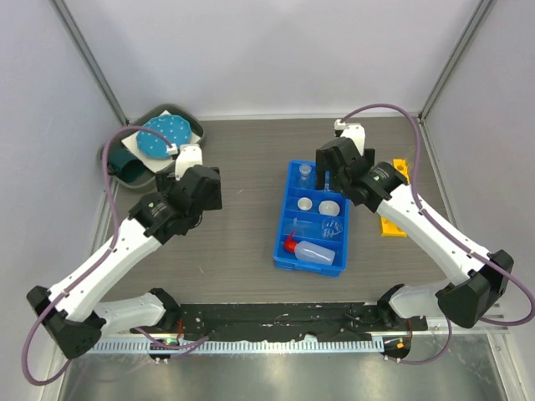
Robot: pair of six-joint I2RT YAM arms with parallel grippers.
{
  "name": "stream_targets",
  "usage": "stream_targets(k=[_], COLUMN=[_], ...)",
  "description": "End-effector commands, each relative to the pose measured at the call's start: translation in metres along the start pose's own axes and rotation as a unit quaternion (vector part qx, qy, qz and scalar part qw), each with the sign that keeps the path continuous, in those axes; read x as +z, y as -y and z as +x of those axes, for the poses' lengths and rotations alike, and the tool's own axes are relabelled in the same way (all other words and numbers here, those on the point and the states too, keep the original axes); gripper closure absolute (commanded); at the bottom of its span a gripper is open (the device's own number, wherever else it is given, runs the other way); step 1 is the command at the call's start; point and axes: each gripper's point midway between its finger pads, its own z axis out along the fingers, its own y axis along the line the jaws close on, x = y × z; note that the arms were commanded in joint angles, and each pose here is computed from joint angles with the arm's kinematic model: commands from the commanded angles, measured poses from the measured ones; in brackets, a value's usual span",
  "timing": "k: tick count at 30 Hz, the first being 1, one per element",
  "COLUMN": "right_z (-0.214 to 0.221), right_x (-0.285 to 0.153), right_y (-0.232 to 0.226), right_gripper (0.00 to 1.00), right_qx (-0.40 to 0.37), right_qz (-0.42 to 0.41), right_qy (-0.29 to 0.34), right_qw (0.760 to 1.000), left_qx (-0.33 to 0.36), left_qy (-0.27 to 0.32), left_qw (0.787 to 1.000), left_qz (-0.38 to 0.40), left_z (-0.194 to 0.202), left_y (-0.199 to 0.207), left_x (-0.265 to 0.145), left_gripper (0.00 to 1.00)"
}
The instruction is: Organize the chemistry lab equipment
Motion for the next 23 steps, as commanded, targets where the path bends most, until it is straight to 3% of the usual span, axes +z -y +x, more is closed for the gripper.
stream_targets(k=[1,5,19,23], right_z=[-0.023,-0.020,-0.044,-0.048], right_x=[-0.009,-0.006,-0.027,-0.028], right_y=[0.027,0.033,0.027,0.036], right_gripper=[0.06,0.06,0.06,0.05], right_qx=[0.029,0.024,0.067,0.076], right_qz=[0.052,0.074,0.016,0.041], right_qy=[0.064,0.066,0.125,0.137], right_qw=[0.996,0.995,0.990,0.987], left_qx=[-0.086,-0.097,-0.111,-0.111], left_qy=[0.079,0.091,0.112,0.116], left_qw=[0.993,0.991,0.987,0.987], left_qz=[0.005,0.008,0.026,0.026], left_z=[-0.028,-0.030,-0.033,-0.034], left_y=[-0.014,-0.023,-0.033,-0.034], left_x=[-0.015,-0.022,-0.035,-0.036], left_gripper=[0.00,0.00,0.00,0.00])
